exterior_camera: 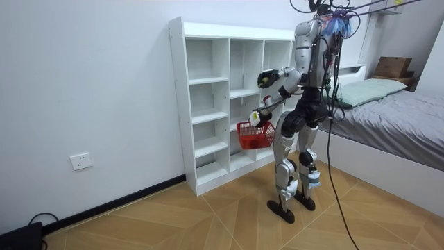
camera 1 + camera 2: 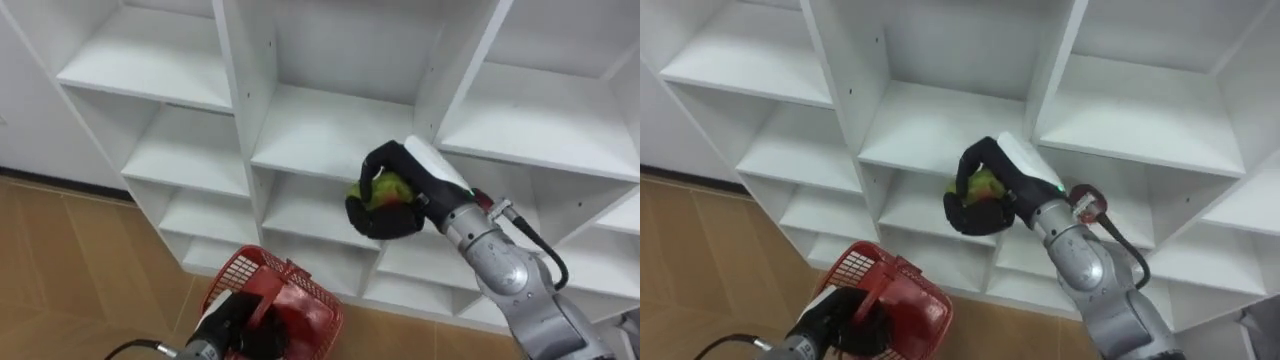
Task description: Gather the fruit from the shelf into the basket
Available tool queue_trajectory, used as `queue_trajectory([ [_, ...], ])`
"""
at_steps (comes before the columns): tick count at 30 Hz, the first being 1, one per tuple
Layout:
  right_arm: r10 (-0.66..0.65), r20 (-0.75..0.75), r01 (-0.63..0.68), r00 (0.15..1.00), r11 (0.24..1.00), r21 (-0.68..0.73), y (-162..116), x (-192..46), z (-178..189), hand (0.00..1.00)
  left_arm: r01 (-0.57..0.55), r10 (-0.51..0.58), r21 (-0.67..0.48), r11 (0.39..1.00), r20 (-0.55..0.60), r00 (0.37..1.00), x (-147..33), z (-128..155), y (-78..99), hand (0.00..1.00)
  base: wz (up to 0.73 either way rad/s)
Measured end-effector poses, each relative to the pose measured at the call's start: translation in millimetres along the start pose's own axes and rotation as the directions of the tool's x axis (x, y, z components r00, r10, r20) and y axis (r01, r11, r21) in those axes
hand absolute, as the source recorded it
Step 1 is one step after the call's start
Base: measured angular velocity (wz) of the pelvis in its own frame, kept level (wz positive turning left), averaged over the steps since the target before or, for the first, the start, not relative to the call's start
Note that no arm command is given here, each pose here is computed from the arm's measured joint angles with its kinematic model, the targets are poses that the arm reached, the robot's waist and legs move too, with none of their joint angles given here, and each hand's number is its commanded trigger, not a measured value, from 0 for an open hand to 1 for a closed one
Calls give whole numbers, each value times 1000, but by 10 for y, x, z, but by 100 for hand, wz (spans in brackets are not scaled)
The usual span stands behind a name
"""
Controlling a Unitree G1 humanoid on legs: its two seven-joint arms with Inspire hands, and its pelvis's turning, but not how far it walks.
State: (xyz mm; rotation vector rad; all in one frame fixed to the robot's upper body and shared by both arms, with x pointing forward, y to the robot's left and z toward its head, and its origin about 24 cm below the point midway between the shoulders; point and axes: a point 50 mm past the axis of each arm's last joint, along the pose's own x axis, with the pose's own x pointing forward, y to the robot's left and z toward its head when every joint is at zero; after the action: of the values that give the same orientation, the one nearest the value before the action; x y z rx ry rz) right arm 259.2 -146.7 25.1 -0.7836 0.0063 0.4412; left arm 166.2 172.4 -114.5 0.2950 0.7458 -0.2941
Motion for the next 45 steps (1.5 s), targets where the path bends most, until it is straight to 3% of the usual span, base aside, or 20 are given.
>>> queue_trajectory([
  [14,58,-85,-53,995,997,53,202,-107,-179,100,83,-82,-11,996,59,995,-35,91,-118,100,-3],
  [23,111,-163,-92,980,989,115,405,-127,-339,100,97,-97,-2,995,101,990,-36,184,-118,100,0],
  [45,171,-234,-133,957,976,170,601,-202,-508,100,137,-139,23,990,147,979,-4,293,-210,100,0],
])
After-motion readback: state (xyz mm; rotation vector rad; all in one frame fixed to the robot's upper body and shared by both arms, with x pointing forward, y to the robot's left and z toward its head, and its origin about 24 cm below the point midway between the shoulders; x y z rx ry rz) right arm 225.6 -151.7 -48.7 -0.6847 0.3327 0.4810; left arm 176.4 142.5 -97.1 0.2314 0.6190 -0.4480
